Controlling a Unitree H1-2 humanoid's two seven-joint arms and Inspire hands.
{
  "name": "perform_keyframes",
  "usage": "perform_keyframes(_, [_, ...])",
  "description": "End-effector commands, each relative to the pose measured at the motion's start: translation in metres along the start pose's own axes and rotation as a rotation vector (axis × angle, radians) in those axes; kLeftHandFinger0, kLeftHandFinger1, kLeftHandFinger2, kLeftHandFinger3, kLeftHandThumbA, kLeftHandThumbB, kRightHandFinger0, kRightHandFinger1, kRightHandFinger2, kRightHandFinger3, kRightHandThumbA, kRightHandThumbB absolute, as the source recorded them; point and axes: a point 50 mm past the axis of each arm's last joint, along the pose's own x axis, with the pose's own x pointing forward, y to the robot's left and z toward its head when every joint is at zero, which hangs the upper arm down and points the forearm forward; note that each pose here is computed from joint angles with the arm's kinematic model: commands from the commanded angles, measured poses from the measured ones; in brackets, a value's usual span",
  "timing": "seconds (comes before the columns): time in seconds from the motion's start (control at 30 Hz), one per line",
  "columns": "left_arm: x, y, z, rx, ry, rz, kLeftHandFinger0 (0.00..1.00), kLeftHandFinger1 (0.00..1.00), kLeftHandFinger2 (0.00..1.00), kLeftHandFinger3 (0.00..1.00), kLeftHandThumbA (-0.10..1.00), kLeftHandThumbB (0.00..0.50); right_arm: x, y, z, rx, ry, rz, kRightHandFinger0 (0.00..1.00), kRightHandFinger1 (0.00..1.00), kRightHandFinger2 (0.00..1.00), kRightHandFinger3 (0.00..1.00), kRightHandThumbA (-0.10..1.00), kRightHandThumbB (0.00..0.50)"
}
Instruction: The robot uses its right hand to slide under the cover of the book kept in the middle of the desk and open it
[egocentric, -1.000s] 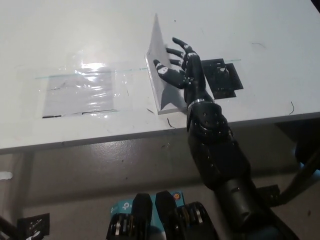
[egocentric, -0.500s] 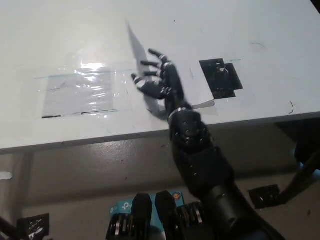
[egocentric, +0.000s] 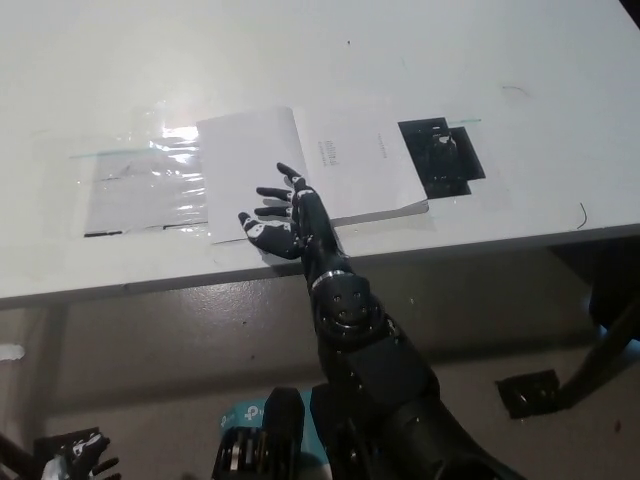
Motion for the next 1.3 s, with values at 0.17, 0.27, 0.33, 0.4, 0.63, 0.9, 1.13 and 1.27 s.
perform_keyframes(0.17, [0.004, 0.002, 0.015, -0.011, -0.061, -0.016, 0.53, 0.58, 0.72, 0.69, 0.82, 0.068, 0.011, -0.007, 0.015, -0.023, -0.038, -0.028, 0.42, 0.60, 0.75, 0.97, 0.71, 0.096])
perform_keyframes(0.27, [0.003, 0.006, 0.014, 0.008, -0.055, 0.001, 0.51, 0.55, 0.70, 0.67, 0.84, 0.068, 0.010, -0.007, 0.015, 0.008, -0.030, -0.033, 0.41, 0.59, 0.74, 0.95, 0.71, 0.114])
perform_keyframes(0.33, [0.003, 0.008, 0.014, 0.009, -0.061, 0.004, 0.52, 0.56, 0.70, 0.68, 0.82, 0.060, 0.010, -0.005, 0.016, 0.011, -0.034, -0.032, 0.38, 0.57, 0.73, 0.93, 0.71, 0.118])
perform_keyframes(0.4, [0.002, 0.009, 0.012, -0.005, -0.060, 0.005, 0.54, 0.58, 0.71, 0.68, 0.82, 0.063, 0.011, -0.005, 0.018, -0.003, -0.047, -0.023, 0.38, 0.59, 0.73, 0.93, 0.73, 0.125])
perform_keyframes(0.63, [0.003, 0.008, 0.011, -0.007, -0.054, 0.030, 0.56, 0.59, 0.71, 0.68, 0.81, 0.075, 0.008, -0.005, 0.064, 0.048, -0.144, -0.047, 0.39, 0.59, 0.71, 0.88, 0.72, 0.083])
perform_keyframes(0.9, [0.004, 0.011, 0.004, -0.028, -0.046, 0.031, 0.50, 0.56, 0.71, 0.68, 0.82, 0.087, -0.016, -0.033, 0.137, 0.209, -0.216, -0.032, 0.34, 0.57, 0.68, 0.88, 0.80, 0.133])
perform_keyframes(1.13, [0.003, 0.003, 0.003, -0.060, -0.039, 0.031, 0.55, 0.58, 0.71, 0.69, 0.79, 0.076, -0.037, -0.060, 0.171, 0.292, -0.270, -0.005, 0.35, 0.60, 0.71, 0.93, 0.83, 0.097])
perform_keyframes(1.27, [0.003, 0.001, 0.004, -0.044, -0.026, 0.027, 0.58, 0.57, 0.69, 0.68, 0.83, 0.068, -0.051, -0.106, 0.169, 0.389, -0.308, -0.059, 0.39, 0.64, 0.76, 0.98, 0.81, 0.099])
